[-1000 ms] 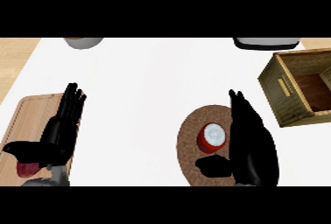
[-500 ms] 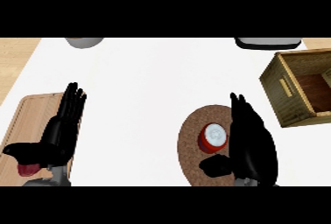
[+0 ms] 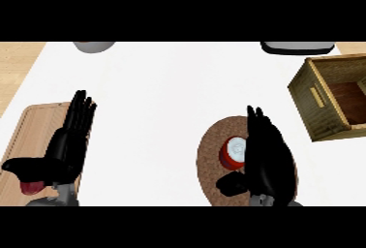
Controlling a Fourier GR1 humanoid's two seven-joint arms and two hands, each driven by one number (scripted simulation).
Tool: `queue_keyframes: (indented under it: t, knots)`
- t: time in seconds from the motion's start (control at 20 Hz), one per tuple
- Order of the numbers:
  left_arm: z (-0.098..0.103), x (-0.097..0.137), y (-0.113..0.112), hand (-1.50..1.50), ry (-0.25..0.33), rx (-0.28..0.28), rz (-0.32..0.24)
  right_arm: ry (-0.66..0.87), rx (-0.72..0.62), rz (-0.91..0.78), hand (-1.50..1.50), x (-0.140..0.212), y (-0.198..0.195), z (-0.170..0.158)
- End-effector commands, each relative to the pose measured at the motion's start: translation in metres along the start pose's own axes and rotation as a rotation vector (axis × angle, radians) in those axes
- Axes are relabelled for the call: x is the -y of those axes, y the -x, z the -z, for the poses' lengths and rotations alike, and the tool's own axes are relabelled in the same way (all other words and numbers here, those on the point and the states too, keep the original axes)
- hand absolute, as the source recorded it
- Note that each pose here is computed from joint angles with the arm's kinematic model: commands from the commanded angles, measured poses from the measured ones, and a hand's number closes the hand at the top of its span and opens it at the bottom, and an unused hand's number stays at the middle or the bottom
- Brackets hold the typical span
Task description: Pick the can from the placemat and place it in the basket
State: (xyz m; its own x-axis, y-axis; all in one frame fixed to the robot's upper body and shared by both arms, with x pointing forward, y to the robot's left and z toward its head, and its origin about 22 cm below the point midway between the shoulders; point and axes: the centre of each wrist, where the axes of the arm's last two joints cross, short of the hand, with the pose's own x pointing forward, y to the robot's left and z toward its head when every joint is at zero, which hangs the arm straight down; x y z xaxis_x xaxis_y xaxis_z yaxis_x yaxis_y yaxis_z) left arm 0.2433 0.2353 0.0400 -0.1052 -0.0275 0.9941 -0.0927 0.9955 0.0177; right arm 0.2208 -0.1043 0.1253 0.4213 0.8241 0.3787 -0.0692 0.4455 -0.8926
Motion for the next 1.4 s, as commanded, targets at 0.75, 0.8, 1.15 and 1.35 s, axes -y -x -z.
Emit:
queue_keyframes:
  t: [0.75, 0.8, 1.15, 1.35]
  knots:
    - [0.007, 0.0, 0.013, 0.0, -0.007, -0.009, 0.013, 0.001, -0.226, -0.042, -1.5, -0.027, -0.004, 0.024]
    - [-0.003, -0.007, 0.007, 0.0, 0.001, 0.0, 0.01, 0.004, -0.233, -0.054, -1.5, -0.029, -0.009, 0.02]
    - [-0.007, 0.005, 0.011, 0.0, -0.003, 0.004, -0.001, -0.043, -0.27, -0.049, -1.5, -0.04, 0.009, 0.037]
    - [-0.002, 0.005, -0.001, 0.0, -0.001, 0.007, -0.001, -0.066, -0.262, -0.045, -1.5, -0.057, 0.02, 0.034]
